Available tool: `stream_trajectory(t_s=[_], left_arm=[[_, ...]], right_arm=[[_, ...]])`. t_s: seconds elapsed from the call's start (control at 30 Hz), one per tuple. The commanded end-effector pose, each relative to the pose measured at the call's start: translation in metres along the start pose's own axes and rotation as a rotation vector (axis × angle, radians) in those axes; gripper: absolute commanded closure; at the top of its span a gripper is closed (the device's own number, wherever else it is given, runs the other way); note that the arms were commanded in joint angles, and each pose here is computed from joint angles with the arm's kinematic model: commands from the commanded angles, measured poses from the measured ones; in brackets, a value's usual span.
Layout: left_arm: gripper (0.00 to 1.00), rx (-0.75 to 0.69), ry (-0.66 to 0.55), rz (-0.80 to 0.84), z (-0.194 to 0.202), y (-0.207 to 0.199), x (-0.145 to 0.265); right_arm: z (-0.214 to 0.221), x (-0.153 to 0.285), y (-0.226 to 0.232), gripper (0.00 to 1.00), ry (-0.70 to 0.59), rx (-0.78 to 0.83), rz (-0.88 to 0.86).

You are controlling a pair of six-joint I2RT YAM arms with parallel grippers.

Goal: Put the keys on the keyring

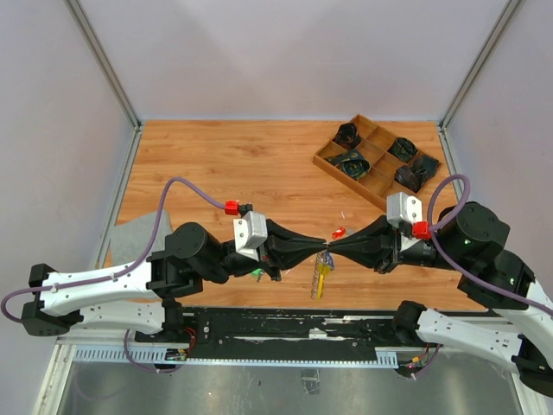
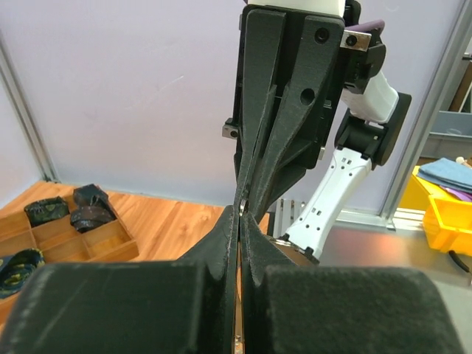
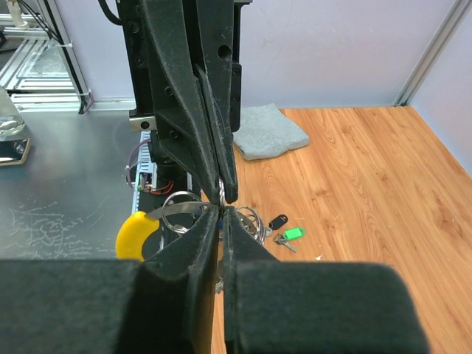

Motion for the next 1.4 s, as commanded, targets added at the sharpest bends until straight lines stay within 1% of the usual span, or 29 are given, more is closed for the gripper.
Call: stream_trajectory(t_s=[0.0,0.07,0.13,0.2,0.23,0.27,0.33,0.4,0.53,0.67,0.83,1.07,1.23,1.37], left_arm=[[0.99,0.000,-0.056,0.011,-0.015,0.000,-0.002],[0.99,-0.001,-0.050,0.007,-0.015,0.000,-0.003],[0.95,-0.007,-0.036,0.004,-0.013,0.001,-0.003],[0.89,-0.014,-0.021,0.000,-0.012,0.002,-0.002],[0.83,-0.019,-0.014,-0.001,-0.012,0.003,-0.002],[0.80,-0.026,-0.004,-0.002,-0.011,0.003,-0.001],[0.75,-0.039,0.023,-0.002,-0.009,0.004,-0.001],[0.72,-0.054,0.060,0.001,-0.004,0.004,-0.001],[0.68,-0.073,0.119,0.002,0.004,0.005,-0.002],[0.68,-0.079,0.163,0.008,0.014,0.005,-0.004],[0.66,-0.082,0.222,0.032,0.028,0.002,-0.007],[0.63,-0.086,0.248,0.028,0.035,0.002,-0.010],[0.73,-0.092,0.247,0.027,0.034,0.003,-0.011],[0.75,-0.094,0.240,0.037,0.033,0.002,-0.014]], right_arm=[[-0.007,-0.004,0.005,0.98,-0.031,-0.001,-0.041],[-0.008,-0.002,0.006,0.99,-0.024,0.003,-0.041],[-0.007,0.002,0.006,0.99,0.015,0.004,-0.032],[-0.005,0.006,0.005,0.99,0.071,0.006,-0.017],[-0.002,0.008,0.004,0.99,0.111,0.001,-0.011],[-0.001,0.010,0.004,0.99,0.144,0.001,-0.006],[0.007,0.012,0.002,1.00,0.233,-0.009,0.001],[0.012,0.015,0.001,1.00,0.303,-0.013,-0.001],[0.019,0.020,0.001,0.99,0.395,-0.011,-0.007],[0.023,0.021,0.000,0.99,0.436,-0.011,-0.006],[0.019,0.022,0.000,0.99,0.413,0.001,-0.002],[0.017,0.023,0.003,0.99,0.392,0.003,-0.018],[0.018,0.023,0.004,0.99,0.388,0.001,-0.027],[0.019,0.020,0.004,0.99,0.386,0.000,-0.035]])
Point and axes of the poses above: each gripper's point midway between its finger pads, its own x axis back along the fingers, its own y axis along the line the jaws close on, z = x × y, the point moved 3 cm from there along x, back along the fingers, and after that the axes turned 8 degrees about -x, right-handed, at the moved point
